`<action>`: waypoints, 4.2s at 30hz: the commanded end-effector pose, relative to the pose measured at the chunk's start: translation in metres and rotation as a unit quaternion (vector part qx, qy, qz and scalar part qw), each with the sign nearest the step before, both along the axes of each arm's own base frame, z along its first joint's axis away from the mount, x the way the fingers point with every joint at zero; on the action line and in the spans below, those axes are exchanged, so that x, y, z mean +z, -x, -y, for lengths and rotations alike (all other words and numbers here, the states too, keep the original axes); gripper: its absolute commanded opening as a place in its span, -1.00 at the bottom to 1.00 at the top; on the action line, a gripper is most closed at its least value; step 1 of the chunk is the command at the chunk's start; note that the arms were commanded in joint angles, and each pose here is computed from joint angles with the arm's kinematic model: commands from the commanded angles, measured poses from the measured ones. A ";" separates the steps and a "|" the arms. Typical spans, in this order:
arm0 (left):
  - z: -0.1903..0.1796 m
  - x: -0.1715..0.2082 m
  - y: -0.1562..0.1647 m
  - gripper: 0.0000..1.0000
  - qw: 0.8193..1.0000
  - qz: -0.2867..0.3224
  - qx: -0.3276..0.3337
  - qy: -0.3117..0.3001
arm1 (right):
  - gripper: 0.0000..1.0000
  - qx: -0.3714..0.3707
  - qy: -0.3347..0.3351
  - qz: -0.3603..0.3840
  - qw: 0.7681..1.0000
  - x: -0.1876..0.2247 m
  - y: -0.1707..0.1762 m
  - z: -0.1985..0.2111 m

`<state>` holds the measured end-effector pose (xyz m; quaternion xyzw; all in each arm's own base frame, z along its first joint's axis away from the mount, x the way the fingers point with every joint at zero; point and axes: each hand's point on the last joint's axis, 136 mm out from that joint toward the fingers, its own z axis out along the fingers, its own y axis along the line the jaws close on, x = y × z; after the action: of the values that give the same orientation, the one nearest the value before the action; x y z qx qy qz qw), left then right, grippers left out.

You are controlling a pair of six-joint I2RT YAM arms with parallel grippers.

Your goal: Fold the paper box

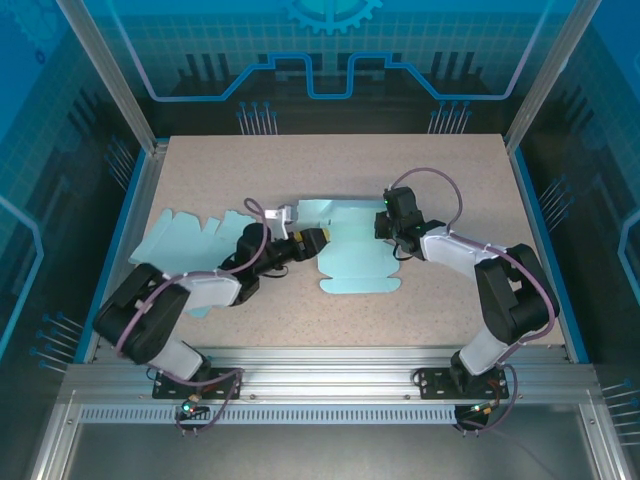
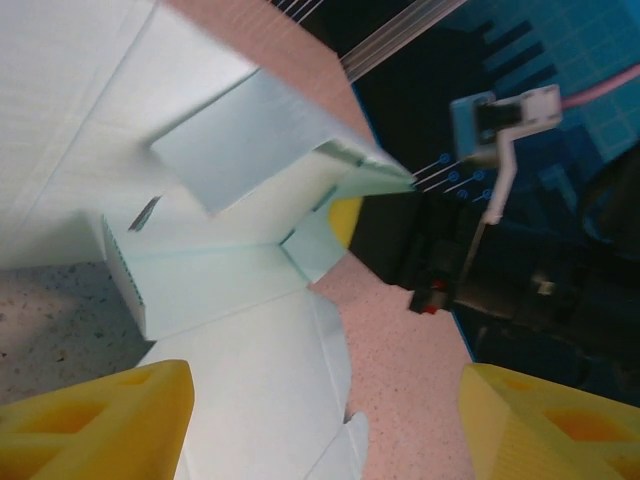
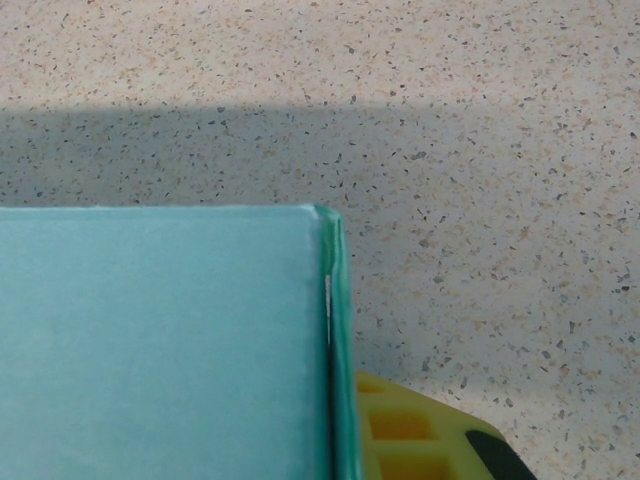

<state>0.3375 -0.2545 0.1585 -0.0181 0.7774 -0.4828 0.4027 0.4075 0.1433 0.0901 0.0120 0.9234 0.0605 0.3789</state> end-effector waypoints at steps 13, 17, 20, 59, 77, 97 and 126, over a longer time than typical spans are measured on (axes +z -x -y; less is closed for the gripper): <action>-0.123 0.019 -0.042 0.42 0.944 -0.004 0.203 -0.260 | -0.95 0.020 -0.010 0.003 1.000 -0.007 0.000 -0.016; -0.125 0.006 -0.063 0.29 0.946 -0.018 0.209 -0.248 | -0.96 0.030 -0.004 0.007 1.000 -0.010 0.001 -0.020; -0.127 -0.002 -0.079 0.21 0.950 -0.041 0.213 -0.224 | -0.97 0.034 0.002 0.008 0.999 -0.014 0.002 -0.022; -0.034 -0.057 -0.076 -0.11 0.995 -0.062 0.023 -0.076 | -0.98 0.015 0.023 -0.001 1.000 -0.036 -0.006 -0.023; -0.018 -0.061 -0.034 -0.21 0.994 -0.053 -0.020 -0.089 | -0.99 0.014 0.023 -0.007 1.000 -0.038 -0.006 -0.025; -0.003 -0.068 -0.070 -0.09 0.960 0.031 -0.006 -0.280 | -0.99 0.045 0.019 -0.006 0.999 -0.036 -0.009 -0.039; -0.038 0.033 -0.033 0.14 0.955 0.180 0.050 -0.229 | -0.99 0.046 0.025 -0.005 0.999 -0.037 -0.009 -0.039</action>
<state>0.3757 -0.2263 0.1754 0.1320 0.7940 -0.2550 0.5358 0.4219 0.1727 0.0646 -0.0221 0.9188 0.0529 0.3904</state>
